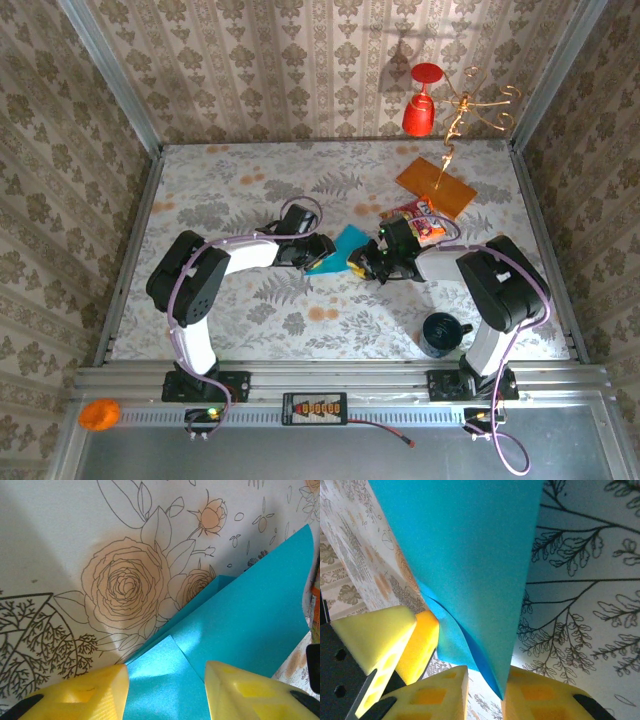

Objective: Fold a paper plane with a square sheet of paper (pick it up from the middle)

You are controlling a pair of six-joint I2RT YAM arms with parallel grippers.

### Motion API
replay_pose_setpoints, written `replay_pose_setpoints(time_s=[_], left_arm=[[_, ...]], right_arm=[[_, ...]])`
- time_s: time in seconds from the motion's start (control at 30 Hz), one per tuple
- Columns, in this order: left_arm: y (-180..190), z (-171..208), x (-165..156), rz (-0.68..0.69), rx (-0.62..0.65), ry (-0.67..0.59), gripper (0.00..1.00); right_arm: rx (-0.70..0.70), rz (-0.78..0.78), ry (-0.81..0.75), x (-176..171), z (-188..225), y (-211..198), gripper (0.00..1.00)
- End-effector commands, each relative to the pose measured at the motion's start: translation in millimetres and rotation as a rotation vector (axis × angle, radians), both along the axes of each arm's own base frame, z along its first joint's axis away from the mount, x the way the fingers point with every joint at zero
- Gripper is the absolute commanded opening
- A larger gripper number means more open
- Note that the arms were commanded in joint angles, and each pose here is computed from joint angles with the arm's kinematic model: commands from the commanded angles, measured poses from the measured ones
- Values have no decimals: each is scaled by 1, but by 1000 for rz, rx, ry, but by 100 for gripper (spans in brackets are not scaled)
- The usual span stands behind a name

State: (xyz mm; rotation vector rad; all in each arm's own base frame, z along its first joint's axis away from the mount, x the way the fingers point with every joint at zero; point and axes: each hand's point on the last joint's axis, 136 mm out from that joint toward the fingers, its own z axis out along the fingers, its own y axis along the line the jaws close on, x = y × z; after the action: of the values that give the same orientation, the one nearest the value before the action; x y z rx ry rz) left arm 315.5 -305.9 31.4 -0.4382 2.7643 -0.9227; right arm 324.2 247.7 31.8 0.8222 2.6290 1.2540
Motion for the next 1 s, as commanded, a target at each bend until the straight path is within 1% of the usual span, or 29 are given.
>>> replay_pose_setpoints(time_s=[0.0,0.17,0.3,0.57,0.63,0.8,0.87,0.97], left_arm=[[12,-19,-20,17,38,96,46],[12,-18,-19,17,30,97,46],[10,-13,-18,10,21,86,46],[8,2,-16,-27,6,45,48],[6,10,-13,-57,1,3,48],[5,36,-5,-170,28,-167,52],[7,45,-4,-220,53,-237,56],[10,55,-5,-308,110,-349,64]], right_arm=[[28,0,32,-7,-9,3,23],[29,-5,26,-7,-10,3,20],[22,-8,12,-5,-8,1,15],[-29,-8,-34,-2,4,-5,7],[-48,-5,-31,-2,7,-7,5],[-86,15,-41,-2,19,-11,4],[-86,19,-42,-1,23,-11,4],[-89,23,-35,1,28,-12,4]])
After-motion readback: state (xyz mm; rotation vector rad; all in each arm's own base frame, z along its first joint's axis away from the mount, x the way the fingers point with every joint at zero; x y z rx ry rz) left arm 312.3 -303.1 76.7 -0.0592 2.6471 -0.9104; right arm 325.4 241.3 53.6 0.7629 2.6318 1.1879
